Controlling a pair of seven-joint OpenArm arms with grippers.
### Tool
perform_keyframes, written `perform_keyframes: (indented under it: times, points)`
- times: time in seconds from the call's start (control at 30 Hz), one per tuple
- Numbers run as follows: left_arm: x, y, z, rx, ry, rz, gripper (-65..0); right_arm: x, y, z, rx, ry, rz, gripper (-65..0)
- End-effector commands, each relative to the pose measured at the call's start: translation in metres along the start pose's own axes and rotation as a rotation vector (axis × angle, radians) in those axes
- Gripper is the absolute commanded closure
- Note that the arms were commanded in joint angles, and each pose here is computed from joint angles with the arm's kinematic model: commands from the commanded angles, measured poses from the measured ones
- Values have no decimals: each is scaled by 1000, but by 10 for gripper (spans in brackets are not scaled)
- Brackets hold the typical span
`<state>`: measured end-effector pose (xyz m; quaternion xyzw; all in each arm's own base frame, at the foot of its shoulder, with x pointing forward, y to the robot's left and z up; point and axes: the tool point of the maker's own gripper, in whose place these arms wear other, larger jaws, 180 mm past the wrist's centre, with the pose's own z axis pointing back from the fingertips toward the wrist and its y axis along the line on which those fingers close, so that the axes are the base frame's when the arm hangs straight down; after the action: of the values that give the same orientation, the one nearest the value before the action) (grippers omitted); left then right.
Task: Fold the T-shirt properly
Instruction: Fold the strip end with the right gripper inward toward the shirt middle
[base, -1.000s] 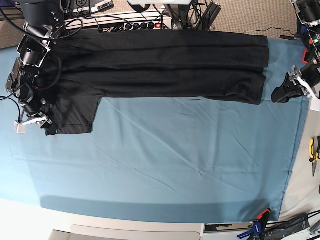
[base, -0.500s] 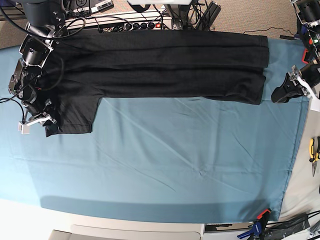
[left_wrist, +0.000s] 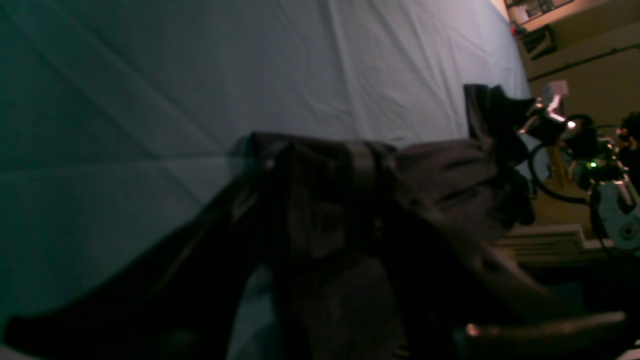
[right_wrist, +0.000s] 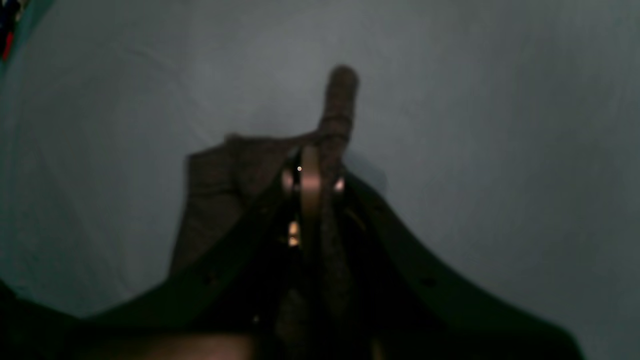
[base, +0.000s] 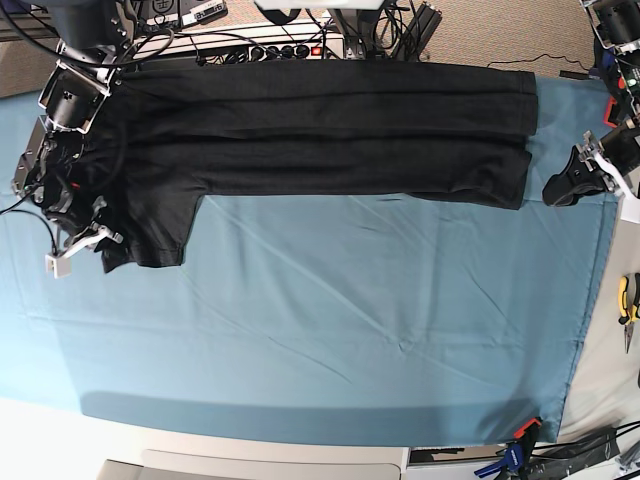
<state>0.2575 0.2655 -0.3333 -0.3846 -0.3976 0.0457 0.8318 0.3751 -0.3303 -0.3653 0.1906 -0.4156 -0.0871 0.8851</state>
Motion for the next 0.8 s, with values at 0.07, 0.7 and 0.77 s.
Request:
perform_keyframes:
  times: [0.07, 0.7, 0.77]
  points:
    - [18, -5, 6, -11, -39, -40, -194, 39, 8, 14, 5, -76, 77, 0]
    - [20, -5, 6, -11, -49, -40, -194, -2, 69, 55, 20, 41, 482, 0]
    - [22, -5, 6, -11, -56, -40, -194, -9, 78, 63, 26, 47, 526, 0]
